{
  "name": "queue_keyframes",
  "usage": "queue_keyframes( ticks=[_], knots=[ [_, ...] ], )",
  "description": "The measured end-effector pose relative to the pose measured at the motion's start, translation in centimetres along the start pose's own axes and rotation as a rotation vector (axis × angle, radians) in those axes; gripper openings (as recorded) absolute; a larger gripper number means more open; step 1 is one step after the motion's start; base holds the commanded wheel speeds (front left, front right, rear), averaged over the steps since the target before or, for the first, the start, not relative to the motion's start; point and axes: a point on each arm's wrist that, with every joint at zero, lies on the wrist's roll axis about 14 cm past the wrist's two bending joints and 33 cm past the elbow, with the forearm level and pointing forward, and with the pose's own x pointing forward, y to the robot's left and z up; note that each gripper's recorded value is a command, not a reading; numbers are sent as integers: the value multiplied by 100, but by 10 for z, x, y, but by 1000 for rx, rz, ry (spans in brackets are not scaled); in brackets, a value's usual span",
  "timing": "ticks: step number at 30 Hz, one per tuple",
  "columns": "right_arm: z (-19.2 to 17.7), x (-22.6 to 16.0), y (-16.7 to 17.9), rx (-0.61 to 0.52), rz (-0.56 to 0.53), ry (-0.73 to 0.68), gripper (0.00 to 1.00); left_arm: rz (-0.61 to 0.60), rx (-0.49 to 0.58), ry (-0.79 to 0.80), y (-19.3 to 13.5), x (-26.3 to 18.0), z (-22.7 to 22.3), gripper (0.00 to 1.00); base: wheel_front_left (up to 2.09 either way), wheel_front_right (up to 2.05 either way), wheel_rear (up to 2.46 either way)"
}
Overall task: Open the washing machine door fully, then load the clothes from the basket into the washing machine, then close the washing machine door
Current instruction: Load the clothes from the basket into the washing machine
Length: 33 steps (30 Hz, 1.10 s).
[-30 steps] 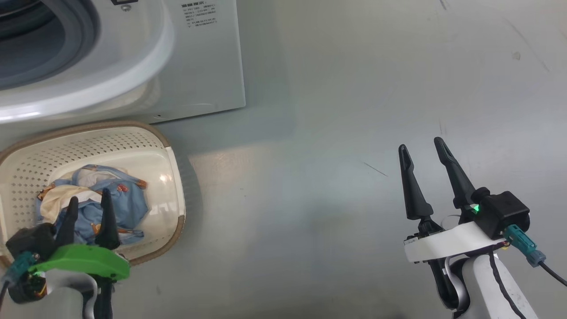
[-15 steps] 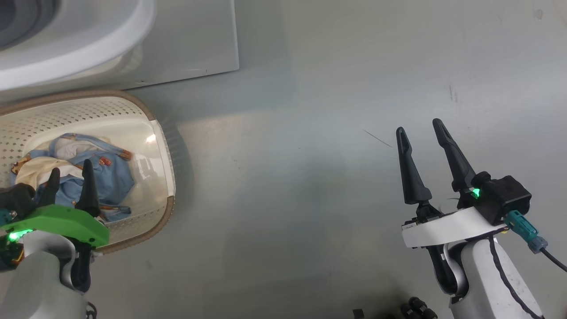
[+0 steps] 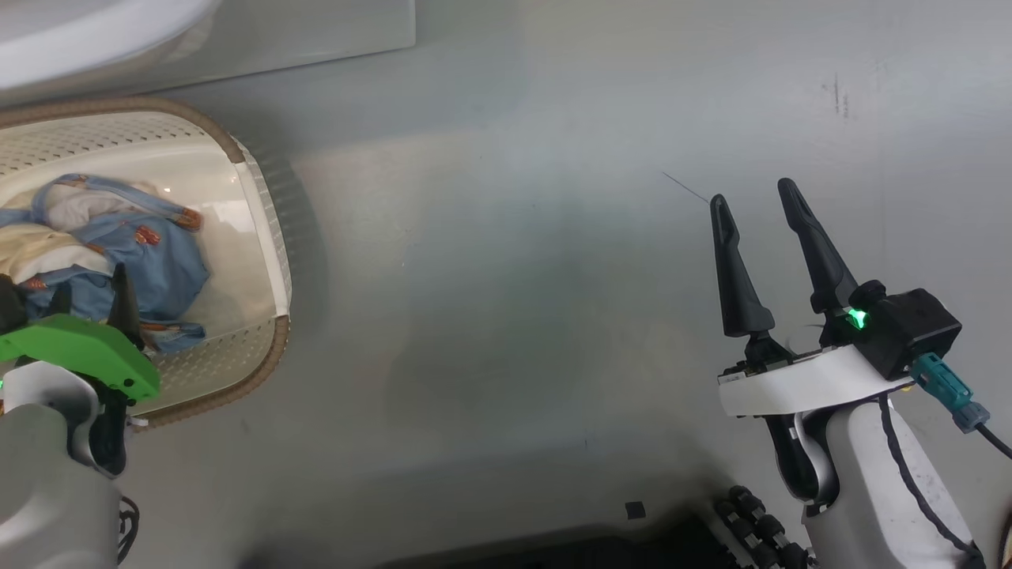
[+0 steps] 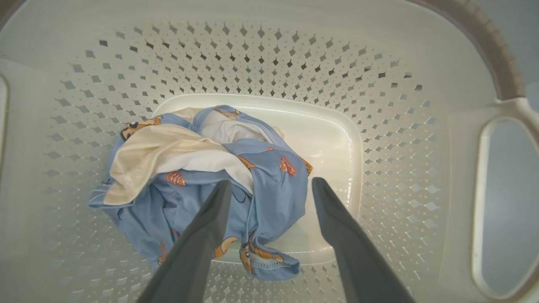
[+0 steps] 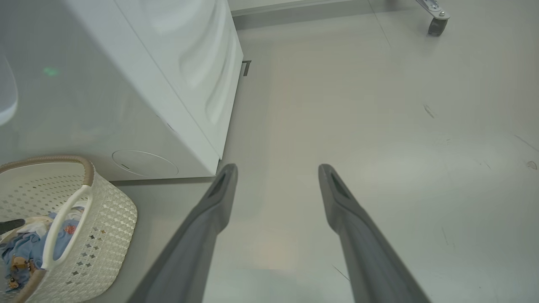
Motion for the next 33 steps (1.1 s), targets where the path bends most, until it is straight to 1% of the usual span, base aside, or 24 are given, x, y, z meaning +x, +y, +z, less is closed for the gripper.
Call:
queue_keyframes(
  ticks=[4,10,17,23,27,31,33],
  knots=[
    [-5,6,-2,0,-1,6,100,23,12,63,8,7,-13,100,0,0,0],
    [-14,11,-7,0,-9,24,100,66,81,123,25,17,-21,100,0,0,0],
    [-22,14,-7,3,-7,42,100,95,84,186,33,23,-32,100,0,0,0],
    [-29,14,-12,3,-18,57,100,99,100,203,33,37,-29,100,0,0,0],
    [-35,14,-14,4,-23,70,100,124,108,221,44,45,-27,100,0,0,0],
    [-41,17,-18,15,-31,82,100,161,110,273,60,53,-32,100,0,0,0],
    [-42,19,-20,16,-34,79,100,159,109,283,60,57,-34,100,0,0,0]
  ],
)
